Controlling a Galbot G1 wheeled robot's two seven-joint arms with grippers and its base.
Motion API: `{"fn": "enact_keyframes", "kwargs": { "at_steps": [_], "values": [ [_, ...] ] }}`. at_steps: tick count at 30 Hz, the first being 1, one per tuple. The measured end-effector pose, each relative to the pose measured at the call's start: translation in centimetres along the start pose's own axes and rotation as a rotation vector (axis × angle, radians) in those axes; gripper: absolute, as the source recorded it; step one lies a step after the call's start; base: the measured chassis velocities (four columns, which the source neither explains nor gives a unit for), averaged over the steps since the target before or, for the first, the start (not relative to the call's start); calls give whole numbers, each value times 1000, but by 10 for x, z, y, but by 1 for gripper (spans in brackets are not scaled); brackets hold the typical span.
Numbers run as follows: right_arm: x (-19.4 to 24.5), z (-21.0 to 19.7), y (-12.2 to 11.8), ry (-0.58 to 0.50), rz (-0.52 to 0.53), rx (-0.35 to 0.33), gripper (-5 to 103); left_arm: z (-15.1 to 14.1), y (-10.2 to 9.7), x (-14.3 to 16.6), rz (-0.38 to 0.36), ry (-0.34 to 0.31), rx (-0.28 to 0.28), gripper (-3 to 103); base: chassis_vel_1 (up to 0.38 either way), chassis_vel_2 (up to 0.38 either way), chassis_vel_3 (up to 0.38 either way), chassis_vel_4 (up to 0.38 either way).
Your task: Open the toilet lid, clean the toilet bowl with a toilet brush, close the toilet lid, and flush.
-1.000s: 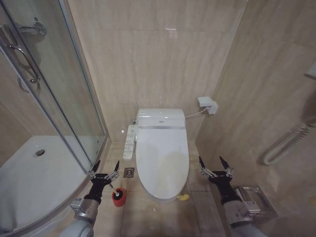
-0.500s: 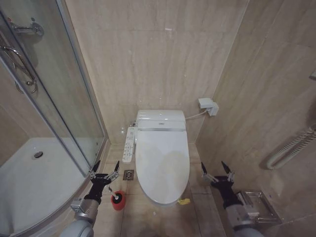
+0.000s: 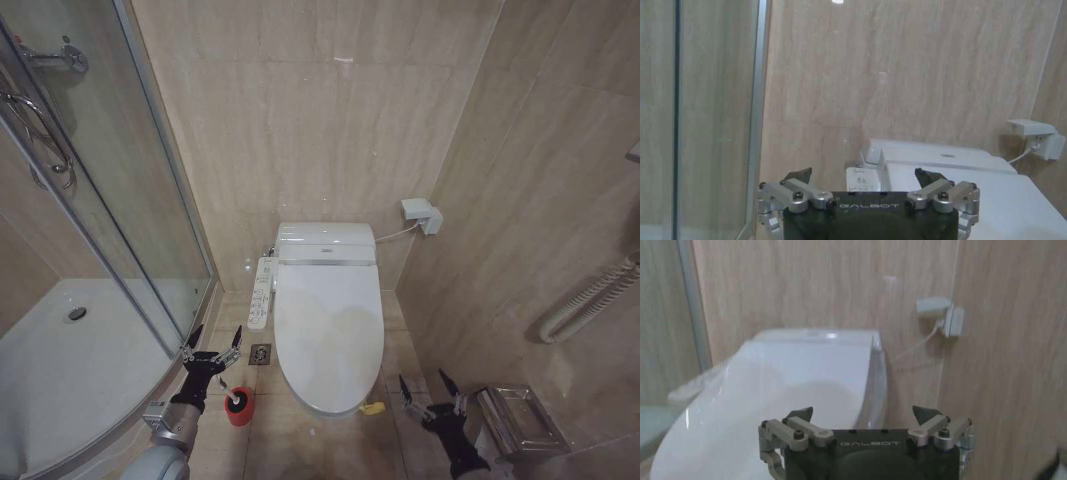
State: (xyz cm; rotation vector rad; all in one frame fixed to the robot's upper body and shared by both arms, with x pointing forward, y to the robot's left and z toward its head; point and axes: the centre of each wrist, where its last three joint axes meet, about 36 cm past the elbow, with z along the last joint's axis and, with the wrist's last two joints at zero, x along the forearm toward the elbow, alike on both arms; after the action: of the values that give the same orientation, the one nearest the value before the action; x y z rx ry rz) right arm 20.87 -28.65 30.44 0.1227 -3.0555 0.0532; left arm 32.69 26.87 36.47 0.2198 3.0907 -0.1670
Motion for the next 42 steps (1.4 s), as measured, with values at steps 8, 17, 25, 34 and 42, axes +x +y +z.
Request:
{"fn": "enact_keyframes", "kwargs": {
  "at_steps": [8, 17, 25, 34, 42],
  "values": [
    [13, 44, -7, 59, -2, 43, 100, 0, 0, 0, 0, 0, 0, 100, 0, 0, 0, 0],
    [20, 76, -3, 105, -51, 86, 100, 0, 0, 0, 0, 0, 0, 100, 0, 0, 0, 0],
    [16, 90, 13, 128, -108, 88, 100, 0, 0, 0, 0, 0, 0, 100, 0, 0, 0, 0],
    [-17, 107, 17, 100, -126, 108, 100, 0, 0, 0, 0, 0, 0, 100, 0, 0, 0, 0],
    [-22, 127, 14, 102, -128, 98, 100, 0, 0, 0, 0, 0, 0, 100, 0, 0, 0, 0]
  ]
}}
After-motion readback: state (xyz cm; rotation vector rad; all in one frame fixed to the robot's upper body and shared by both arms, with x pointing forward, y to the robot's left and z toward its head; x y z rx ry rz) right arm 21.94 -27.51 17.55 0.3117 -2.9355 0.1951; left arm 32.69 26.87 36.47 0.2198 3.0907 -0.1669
